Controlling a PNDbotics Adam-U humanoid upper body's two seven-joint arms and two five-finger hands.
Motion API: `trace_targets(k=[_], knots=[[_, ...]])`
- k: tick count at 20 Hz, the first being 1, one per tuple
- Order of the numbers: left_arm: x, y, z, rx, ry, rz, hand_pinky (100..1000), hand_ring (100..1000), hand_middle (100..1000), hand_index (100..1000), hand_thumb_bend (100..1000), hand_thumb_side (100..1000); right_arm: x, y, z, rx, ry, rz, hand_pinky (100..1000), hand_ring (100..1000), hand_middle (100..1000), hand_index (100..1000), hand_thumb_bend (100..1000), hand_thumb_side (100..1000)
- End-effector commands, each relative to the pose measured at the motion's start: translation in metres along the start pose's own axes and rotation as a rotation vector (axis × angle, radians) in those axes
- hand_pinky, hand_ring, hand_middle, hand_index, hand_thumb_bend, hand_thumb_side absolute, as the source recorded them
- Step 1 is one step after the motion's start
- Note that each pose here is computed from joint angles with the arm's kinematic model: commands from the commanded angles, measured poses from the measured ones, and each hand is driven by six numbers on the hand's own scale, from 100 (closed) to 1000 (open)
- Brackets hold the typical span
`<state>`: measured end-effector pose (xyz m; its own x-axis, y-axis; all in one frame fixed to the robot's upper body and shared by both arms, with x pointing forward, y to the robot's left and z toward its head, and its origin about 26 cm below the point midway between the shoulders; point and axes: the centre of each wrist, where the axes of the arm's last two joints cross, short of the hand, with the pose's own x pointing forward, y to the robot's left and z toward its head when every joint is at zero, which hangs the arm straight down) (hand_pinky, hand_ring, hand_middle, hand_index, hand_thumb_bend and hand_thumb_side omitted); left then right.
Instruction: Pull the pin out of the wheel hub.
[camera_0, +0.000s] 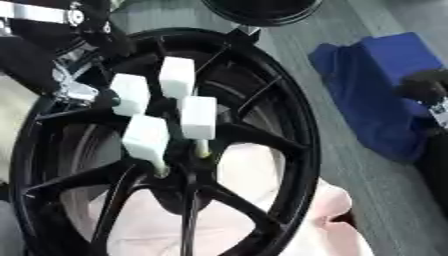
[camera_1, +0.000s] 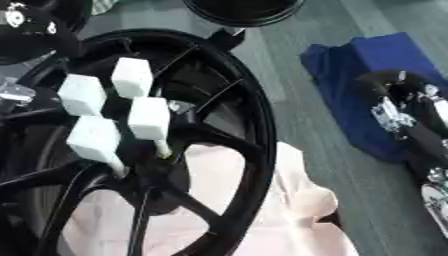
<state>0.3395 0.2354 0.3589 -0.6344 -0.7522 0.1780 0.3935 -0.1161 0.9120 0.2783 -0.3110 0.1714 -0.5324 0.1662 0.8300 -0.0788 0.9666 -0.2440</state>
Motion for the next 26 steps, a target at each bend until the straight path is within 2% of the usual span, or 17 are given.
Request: trace_targets(k=[1,18,22,26], knots=[[0.002,0.010,0.009,0.007,-0.003,0.006,920,850,818,909,451,512,0.007,0.000,-0.003,0.009,-0.020,0.008,803,686,637,605,353,467],[-0.002,0.006,-0.005,-0.006,0.017,0.015,897,824,784,864,476,417,0.007,0.004,-0.004,0.007,-0.016,-0.008,801,684,635,602,350,472],[-0.001,0.002,-0.008,-0.019,0.006,-0.001,897,817,772,854,448,435,0.007,0.004,-0.004,0.003,-0.016,-0.009,801,684,635,602,351,473],[-0.001,0.001,-0.009,-0.025,-0.003,-0.010,890,792,742,839,462,415,0.007,0.004,-0.005,0.000,-0.015,-0.012,801,684,634,601,351,474]])
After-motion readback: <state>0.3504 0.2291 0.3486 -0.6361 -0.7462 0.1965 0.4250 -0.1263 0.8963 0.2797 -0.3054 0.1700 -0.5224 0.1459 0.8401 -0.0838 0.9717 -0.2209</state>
